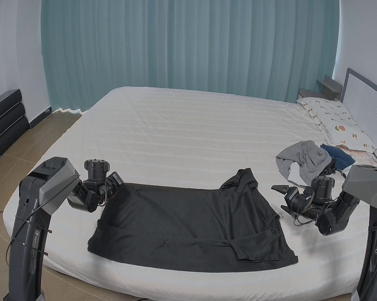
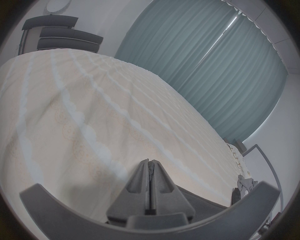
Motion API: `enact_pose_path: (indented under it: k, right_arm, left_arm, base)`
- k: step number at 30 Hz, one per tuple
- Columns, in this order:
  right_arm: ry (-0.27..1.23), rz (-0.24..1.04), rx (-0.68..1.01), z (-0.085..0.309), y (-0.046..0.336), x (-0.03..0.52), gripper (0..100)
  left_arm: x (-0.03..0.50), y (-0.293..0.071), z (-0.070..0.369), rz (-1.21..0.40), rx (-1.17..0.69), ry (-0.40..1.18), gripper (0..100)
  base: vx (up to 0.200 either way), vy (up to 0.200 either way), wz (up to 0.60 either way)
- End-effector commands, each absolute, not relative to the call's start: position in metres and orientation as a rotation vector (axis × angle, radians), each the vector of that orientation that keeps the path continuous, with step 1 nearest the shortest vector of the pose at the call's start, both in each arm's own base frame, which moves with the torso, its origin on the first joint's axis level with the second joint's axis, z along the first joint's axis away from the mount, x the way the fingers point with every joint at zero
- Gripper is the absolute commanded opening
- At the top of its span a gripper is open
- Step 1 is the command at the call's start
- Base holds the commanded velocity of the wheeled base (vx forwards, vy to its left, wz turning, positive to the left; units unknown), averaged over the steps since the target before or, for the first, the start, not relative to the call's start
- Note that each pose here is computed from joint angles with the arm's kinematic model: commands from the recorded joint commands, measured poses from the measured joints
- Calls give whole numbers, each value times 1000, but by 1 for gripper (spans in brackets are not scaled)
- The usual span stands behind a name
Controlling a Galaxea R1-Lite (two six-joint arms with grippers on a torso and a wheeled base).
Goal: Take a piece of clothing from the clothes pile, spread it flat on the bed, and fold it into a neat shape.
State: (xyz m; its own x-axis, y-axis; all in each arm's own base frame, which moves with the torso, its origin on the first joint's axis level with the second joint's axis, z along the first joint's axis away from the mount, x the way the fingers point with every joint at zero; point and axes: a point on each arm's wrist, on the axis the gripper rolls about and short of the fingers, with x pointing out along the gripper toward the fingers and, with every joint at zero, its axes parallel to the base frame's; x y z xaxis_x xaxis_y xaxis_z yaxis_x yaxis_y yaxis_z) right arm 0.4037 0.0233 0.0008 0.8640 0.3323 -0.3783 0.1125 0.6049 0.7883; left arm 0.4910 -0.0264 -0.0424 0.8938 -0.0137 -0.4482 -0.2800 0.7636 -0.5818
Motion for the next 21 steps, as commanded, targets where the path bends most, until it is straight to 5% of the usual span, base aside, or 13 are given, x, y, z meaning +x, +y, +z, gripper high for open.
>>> enact_pose_path:
  k: [1, 7, 20, 21]
  right_arm:
    - [550, 123, 753, -15, 48, 453, 100]
    - [603, 148, 600, -49, 52, 467, 100]
    - [586, 169, 593, -58, 63, 499, 100]
    - [589, 175, 594, -57, 67, 499, 0]
  left_arm:
    - [482, -26, -35, 160, -716, 460, 0]
    - [479, -25, -38, 169, -728, 474, 0]
    - [477, -25, -39, 173, -727, 483, 0]
    - [476, -25, -40, 174, -727, 484, 0]
  base:
    - [0, 0, 0]
    - [0, 0, 0]
    - [0, 0, 0]
    - [0, 0, 0]
